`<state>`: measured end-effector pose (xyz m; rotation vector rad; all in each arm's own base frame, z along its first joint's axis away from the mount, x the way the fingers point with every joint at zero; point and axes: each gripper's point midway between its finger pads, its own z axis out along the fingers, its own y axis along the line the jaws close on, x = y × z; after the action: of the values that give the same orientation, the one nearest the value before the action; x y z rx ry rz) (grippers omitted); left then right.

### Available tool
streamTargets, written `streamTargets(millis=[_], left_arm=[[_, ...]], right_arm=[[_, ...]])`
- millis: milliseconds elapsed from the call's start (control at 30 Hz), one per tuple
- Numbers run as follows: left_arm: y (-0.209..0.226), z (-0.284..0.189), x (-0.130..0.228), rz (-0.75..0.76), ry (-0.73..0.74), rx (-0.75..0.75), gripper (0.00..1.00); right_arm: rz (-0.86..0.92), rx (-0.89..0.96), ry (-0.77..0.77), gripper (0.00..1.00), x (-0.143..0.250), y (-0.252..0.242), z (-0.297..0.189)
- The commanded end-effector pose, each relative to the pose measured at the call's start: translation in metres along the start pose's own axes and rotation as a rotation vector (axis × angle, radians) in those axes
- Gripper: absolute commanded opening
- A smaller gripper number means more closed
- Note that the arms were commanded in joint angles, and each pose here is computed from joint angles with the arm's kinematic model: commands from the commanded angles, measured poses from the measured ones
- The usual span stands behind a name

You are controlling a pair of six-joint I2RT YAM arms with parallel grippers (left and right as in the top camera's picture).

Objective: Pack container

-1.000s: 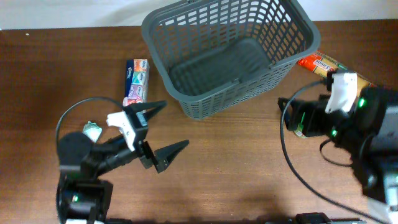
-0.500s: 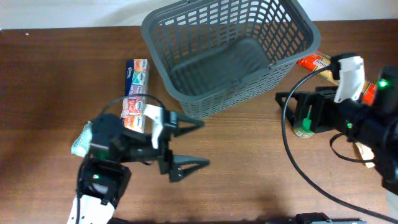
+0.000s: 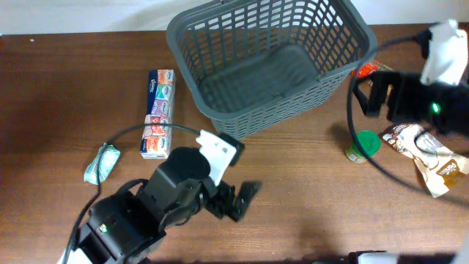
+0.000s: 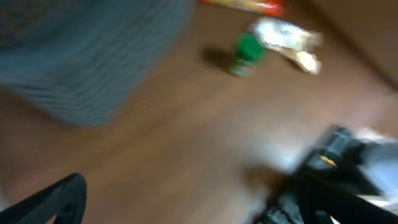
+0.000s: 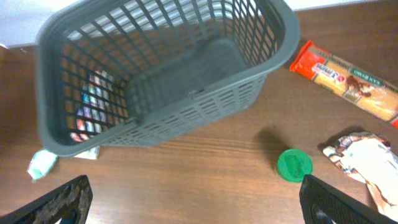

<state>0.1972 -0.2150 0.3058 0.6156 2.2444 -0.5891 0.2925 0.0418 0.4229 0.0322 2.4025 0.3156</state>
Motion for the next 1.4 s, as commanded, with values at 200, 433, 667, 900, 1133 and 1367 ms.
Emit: streamTargets(millis=[200,433,667,900,1133,1367], left_arm=[[0.012,0.035,-0.003,-0.109,0.094,-0.123,1.00],[-0.028,0.064,0.020,-0.142,0.261,0.082,1.00],[-0.012,0.076,0.018,-0.163,0.248,-0.019,0.99],[-0.012,0.076,0.016,-0.163,0.238,-0.019,0.99],[-0.016,0.076,0.017,-0.166,0.248,0.002,0.99],[-0.033,0.074,0.019,-0.178,0.270,0.091,0.99]], right_arm=[[-0.023,0.062,0.055,0.99,-0.020,-0.023,0.040],[-0.012,0.065,0.032,0.99,-0.028,-0.033,0.042],[-0.119,-0.120,-0.051,0.99,-0.048,0.000,0.041],[-0.126,-0.118,-0.070,0.99,-0.053,0.000,0.041],[-0.130,-0.108,-0.085,0.99,-0.057,-0.001,0.041],[-0.158,-0.110,-0.175,0.99,-0.080,0.000,0.042]])
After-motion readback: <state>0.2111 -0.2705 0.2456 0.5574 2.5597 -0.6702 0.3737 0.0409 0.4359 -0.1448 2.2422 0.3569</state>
